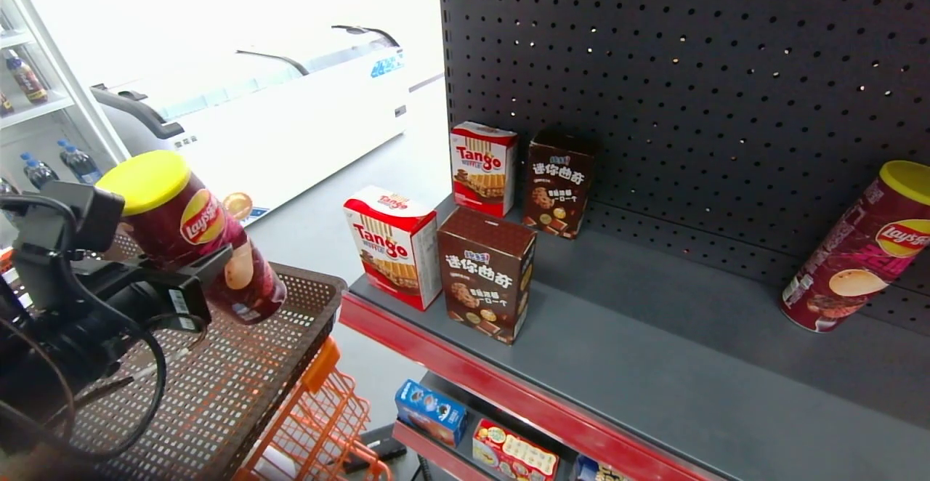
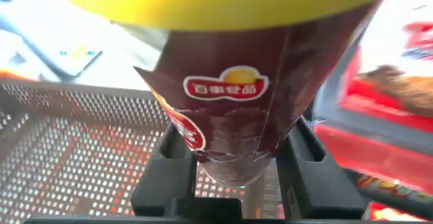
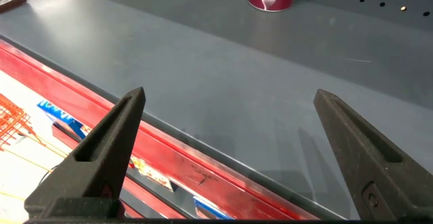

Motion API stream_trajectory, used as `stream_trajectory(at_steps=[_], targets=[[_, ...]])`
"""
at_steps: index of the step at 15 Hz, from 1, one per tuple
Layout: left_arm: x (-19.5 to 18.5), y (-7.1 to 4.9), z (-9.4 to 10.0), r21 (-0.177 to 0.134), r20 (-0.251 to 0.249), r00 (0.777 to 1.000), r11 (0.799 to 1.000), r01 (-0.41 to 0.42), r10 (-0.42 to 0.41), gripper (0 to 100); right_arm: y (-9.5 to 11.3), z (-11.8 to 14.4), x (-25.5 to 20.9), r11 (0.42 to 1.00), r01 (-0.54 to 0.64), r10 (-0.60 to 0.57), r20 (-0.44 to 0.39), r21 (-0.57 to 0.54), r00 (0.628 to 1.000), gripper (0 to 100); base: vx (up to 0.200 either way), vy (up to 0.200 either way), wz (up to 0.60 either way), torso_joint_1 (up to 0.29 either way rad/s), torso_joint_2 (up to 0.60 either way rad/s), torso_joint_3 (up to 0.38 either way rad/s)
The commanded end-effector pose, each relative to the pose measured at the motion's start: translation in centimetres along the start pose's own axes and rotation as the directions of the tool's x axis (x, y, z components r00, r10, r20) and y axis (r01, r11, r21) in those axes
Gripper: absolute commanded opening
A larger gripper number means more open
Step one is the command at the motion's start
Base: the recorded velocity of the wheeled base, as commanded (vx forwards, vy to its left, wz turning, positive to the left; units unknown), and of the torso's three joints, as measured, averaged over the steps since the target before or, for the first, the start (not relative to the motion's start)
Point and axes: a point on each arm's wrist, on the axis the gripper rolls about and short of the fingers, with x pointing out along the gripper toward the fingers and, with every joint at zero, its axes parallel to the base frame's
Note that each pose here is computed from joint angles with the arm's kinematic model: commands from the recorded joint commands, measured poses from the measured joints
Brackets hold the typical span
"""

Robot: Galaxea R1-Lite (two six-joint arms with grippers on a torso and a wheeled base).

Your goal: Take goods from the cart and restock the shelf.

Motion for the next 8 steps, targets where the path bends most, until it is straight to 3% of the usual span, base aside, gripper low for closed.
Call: stream_trajectory(at_steps=[1,4,8], targets=[[-3.1,-0.9,1.7,0.002,0.082,0.995,0.999,0.054,-0.054,0,0.0,0.0,0.0,1.0,0.0,0.0,0.0,0.0,1.0,100,0.0,0.0,0.0,0.0,0.0,0.0],[-4.9,-1.9,2.4,0.006,0.07,0.986,0.989,0.148,-0.148,0,0.0,0.0,0.0,1.0,0.0,0.0,0.0,0.0,1.0,100,0.0,0.0,0.0,0.0,0.0,0.0],[-6.7,-3.2,3.7,0.017,0.123,0.956,0.964,0.266,-0.266,0,0.0,0.0,0.0,1.0,0.0,0.0,0.0,0.0,1.0,100,0.0,0.0,0.0,0.0,0.0,0.0]])
